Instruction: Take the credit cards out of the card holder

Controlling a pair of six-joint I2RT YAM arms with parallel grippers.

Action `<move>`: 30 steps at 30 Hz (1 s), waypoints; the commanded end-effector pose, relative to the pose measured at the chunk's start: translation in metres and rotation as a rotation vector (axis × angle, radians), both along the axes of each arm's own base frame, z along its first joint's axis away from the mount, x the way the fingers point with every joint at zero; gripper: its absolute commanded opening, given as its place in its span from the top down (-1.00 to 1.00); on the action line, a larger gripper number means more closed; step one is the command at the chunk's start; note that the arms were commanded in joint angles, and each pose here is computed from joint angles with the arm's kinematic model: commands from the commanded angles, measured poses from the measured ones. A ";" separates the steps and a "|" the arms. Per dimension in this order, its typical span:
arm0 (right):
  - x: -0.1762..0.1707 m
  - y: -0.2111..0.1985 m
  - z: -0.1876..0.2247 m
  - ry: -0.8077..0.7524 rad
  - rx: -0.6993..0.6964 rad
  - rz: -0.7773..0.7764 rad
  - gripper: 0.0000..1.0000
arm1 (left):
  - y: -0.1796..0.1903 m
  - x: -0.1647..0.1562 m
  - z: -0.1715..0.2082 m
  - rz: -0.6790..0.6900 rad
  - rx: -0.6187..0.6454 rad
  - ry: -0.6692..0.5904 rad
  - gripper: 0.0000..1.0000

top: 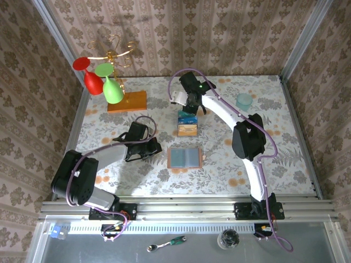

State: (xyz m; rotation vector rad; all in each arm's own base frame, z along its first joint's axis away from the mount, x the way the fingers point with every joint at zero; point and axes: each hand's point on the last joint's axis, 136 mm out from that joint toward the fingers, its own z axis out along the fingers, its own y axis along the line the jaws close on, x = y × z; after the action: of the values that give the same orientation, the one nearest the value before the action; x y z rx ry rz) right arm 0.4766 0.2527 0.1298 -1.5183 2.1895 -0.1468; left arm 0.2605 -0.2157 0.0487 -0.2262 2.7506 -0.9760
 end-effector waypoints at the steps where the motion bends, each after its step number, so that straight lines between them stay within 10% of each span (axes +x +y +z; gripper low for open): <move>1: -0.014 0.007 0.033 0.004 0.176 -0.120 0.69 | -0.002 0.000 -0.001 -0.017 -0.018 -0.004 0.96; 14: -0.078 0.010 0.020 0.264 0.604 -0.610 0.67 | -0.021 -0.004 -0.009 -0.049 -0.026 0.004 0.97; 30: 0.005 0.018 0.016 0.208 0.737 -0.781 0.73 | -0.024 -0.015 -0.014 -0.062 -0.018 0.010 0.98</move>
State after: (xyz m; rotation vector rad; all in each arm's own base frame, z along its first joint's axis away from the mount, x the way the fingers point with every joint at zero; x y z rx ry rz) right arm 0.4609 0.2647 0.1421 -0.3121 2.4980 0.5121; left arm 0.2493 -0.2407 0.0369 -0.1438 2.7705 -1.0240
